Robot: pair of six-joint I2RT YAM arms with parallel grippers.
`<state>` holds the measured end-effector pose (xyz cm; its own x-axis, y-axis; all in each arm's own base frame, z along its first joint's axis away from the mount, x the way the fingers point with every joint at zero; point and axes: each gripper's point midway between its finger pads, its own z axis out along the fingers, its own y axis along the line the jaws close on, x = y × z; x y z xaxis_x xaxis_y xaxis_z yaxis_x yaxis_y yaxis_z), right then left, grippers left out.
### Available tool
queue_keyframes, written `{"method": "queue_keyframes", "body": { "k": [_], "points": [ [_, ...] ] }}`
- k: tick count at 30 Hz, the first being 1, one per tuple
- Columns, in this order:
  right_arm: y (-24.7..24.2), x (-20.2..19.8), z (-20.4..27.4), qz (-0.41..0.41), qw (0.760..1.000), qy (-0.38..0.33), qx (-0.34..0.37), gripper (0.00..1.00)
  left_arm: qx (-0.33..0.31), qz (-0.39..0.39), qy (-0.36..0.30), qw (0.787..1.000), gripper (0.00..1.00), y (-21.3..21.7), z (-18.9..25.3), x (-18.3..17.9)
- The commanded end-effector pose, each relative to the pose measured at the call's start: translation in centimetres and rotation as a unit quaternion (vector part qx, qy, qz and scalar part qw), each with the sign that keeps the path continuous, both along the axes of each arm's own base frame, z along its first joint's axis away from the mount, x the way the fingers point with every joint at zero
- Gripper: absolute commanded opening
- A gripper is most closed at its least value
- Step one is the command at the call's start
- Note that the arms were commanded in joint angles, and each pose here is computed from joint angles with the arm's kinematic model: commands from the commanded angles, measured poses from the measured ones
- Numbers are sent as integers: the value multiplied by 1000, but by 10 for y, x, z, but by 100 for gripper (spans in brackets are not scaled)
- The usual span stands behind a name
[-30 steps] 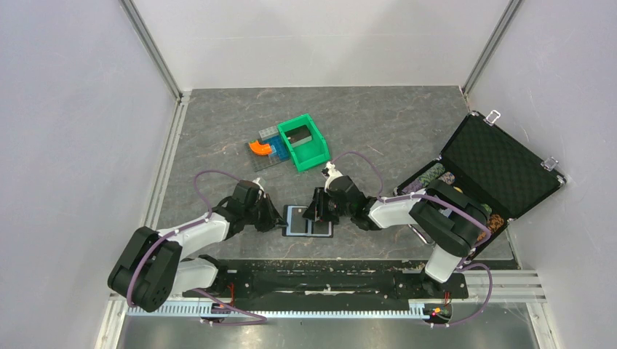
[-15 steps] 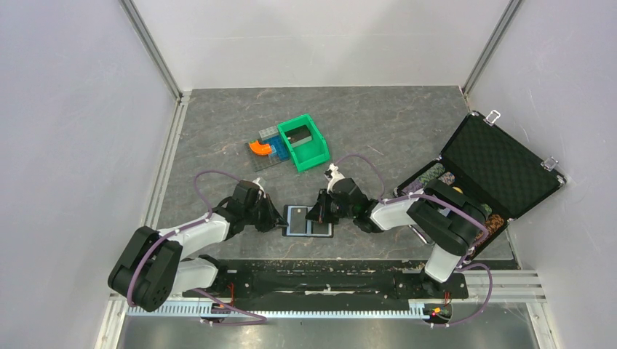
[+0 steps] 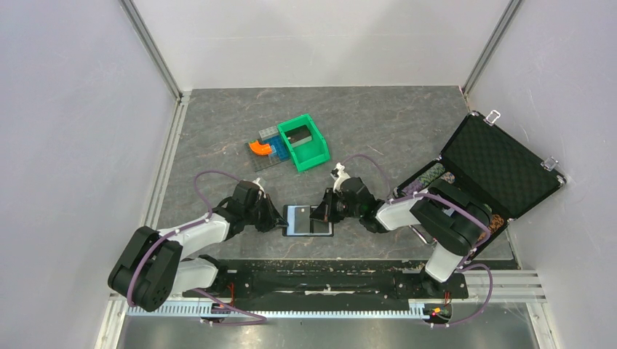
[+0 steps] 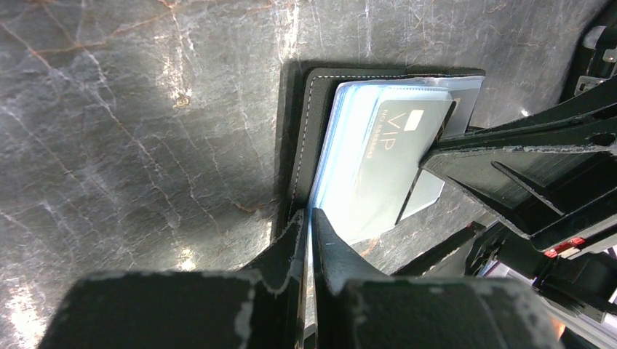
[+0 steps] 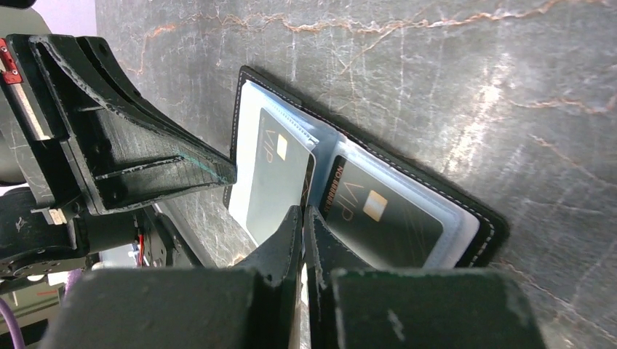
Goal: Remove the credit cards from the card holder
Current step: Remove the credit card from the card holder.
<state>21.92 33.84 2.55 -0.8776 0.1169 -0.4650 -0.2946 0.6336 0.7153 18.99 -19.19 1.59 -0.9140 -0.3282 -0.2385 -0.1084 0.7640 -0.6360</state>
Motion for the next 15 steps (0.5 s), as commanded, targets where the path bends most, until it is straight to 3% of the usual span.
{"method": "queue_keyframes", "body": {
  "k": [1, 15],
  "points": [
    [-4, 4, 12, 10, 999, -23, 22, 0, 21, 0, 28, 999, 10, 4, -13, -11],
    [5, -3, 40, 45, 994, -26, 98, 0, 20, -1, 34, 999, 10, 3, -14, -10]
  ]
}}
